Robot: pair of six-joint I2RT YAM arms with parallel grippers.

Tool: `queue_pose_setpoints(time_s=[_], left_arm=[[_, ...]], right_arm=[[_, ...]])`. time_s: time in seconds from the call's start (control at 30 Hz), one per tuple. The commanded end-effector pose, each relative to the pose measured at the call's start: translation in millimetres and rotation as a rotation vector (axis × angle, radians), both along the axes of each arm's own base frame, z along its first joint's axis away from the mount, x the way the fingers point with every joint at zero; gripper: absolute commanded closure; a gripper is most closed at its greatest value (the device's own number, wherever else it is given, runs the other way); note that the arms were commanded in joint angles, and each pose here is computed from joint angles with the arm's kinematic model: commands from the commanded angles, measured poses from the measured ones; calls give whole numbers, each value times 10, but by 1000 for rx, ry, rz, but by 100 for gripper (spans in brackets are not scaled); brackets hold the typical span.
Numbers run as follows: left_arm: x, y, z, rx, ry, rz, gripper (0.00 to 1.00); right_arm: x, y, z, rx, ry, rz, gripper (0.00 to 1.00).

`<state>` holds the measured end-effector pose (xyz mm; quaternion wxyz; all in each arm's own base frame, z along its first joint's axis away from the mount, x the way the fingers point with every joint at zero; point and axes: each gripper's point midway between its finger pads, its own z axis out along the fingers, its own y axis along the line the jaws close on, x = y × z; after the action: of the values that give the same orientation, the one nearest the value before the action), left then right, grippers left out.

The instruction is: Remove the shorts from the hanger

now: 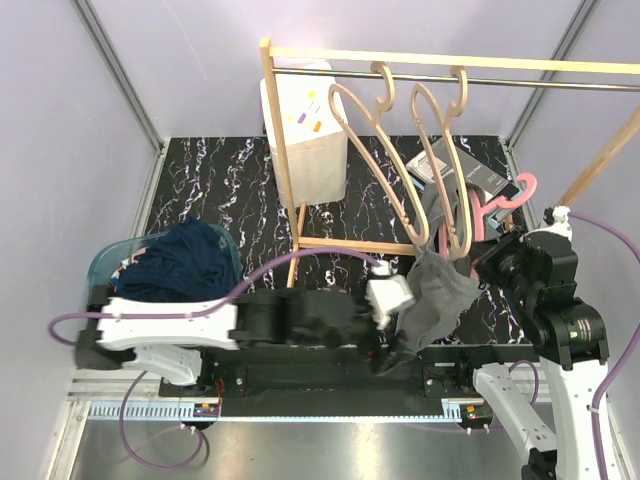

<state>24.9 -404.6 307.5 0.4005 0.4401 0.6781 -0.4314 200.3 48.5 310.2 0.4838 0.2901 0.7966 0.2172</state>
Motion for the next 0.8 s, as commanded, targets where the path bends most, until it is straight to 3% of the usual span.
queue_pose_setpoints(time_s=[0.0,0.23,0.43,0.57,0.77], left_arm=[[58,-488,449,-131,-71,36,12],[8,-860,379,-107,-99,-13,6],[76,-1047,218,-55,-125,8,11],[204,-1082,9,23,-123,52,40],[280,-1035,-154,82,-132,90,58]], right_arm=[[-47,120,101,147,-39,-5,100],[-205,36,163,127,-7,-38,100],[-246,45,230,156,-16,-45,100],[-259,52,325,171,-32,-46,100],[-248,22,449,185,-48,-71,100]])
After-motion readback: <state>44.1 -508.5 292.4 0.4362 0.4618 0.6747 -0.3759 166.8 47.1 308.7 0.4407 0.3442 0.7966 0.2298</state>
